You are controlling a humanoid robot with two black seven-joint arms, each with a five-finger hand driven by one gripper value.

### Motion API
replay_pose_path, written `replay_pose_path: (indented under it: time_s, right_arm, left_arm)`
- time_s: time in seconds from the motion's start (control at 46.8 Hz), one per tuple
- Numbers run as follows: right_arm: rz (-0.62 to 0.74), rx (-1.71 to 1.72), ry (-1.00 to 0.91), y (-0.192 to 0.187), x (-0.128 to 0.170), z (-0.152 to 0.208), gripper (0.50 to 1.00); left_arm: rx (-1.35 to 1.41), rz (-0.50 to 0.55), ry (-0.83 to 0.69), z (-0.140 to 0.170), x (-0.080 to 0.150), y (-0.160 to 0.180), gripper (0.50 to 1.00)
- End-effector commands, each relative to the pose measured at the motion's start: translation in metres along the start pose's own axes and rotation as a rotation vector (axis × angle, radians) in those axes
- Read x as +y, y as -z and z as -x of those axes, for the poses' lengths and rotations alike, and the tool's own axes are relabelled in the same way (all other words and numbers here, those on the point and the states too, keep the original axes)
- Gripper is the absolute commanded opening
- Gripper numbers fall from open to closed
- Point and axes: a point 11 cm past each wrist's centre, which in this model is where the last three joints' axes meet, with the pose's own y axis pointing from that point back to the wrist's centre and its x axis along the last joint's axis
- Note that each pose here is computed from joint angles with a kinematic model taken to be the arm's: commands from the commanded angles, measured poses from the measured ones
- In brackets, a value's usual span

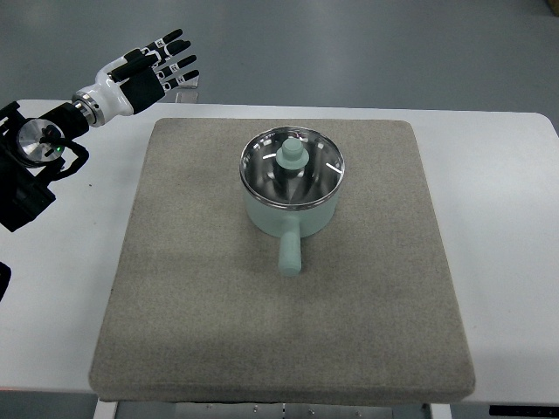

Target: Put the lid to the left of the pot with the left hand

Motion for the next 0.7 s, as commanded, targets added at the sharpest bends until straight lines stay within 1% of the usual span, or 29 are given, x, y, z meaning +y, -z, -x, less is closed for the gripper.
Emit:
replay_pose_path:
  time_s: [0.0,0.235,0.683]
  right_arm:
    - [0.0,0.0,0.0,-0.0003,0.0,0.0,0.923]
    - [0.0,0.0,0.0,-0.0003,0.0,0.0,0.921]
    - [0.0,0.0,0.0,-0.0003,0.0,0.0,0.921]
  left_arm:
    - [-0.001,-0.002,0.002,0.0007,-0.0004,0.0007,0.996]
    - [-0.002,-0.003,0.007,0.0025,-0.0013,0.0004,0.996]
    - [-0.011,0.003,-0.009,-0.0032,0.0026,-0.0044,0.996]
